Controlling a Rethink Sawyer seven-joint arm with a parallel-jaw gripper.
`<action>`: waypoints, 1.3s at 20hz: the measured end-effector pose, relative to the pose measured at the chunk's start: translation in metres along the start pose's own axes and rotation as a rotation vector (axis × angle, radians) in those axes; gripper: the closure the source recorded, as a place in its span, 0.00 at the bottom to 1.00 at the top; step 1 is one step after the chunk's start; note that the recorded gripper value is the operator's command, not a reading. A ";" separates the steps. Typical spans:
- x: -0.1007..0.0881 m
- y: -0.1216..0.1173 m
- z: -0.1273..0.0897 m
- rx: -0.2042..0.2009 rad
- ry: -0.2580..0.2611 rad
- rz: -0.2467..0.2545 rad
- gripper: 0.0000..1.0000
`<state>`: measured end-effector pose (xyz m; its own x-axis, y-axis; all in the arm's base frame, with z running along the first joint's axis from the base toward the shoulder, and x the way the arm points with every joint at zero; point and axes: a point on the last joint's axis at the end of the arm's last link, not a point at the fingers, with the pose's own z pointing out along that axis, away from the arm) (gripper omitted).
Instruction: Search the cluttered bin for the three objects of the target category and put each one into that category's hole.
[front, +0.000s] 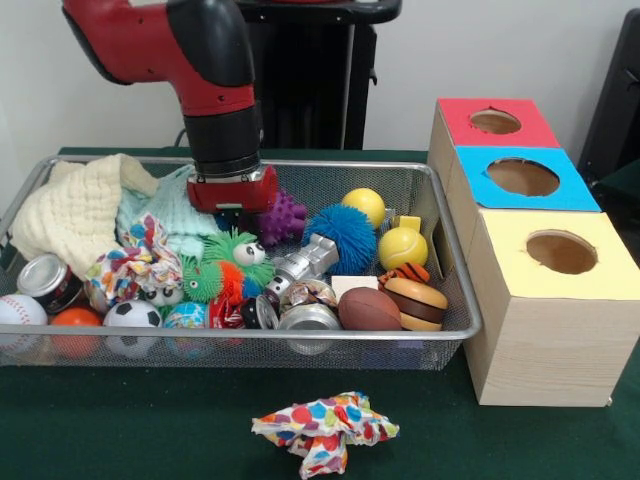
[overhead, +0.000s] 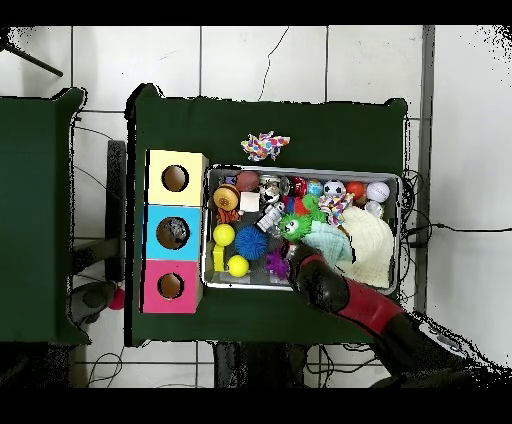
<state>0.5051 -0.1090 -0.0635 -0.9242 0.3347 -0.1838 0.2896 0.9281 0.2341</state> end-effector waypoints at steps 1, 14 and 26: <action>-0.004 0.006 -0.001 -0.025 0.013 0.005 0.00; -0.006 0.010 -0.003 -0.073 0.010 0.032 0.00; 0.014 0.047 0.002 -0.207 0.076 0.066 0.00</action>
<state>0.5059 -0.0602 -0.0570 -0.9233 0.3733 -0.0907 0.3002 0.8484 0.4359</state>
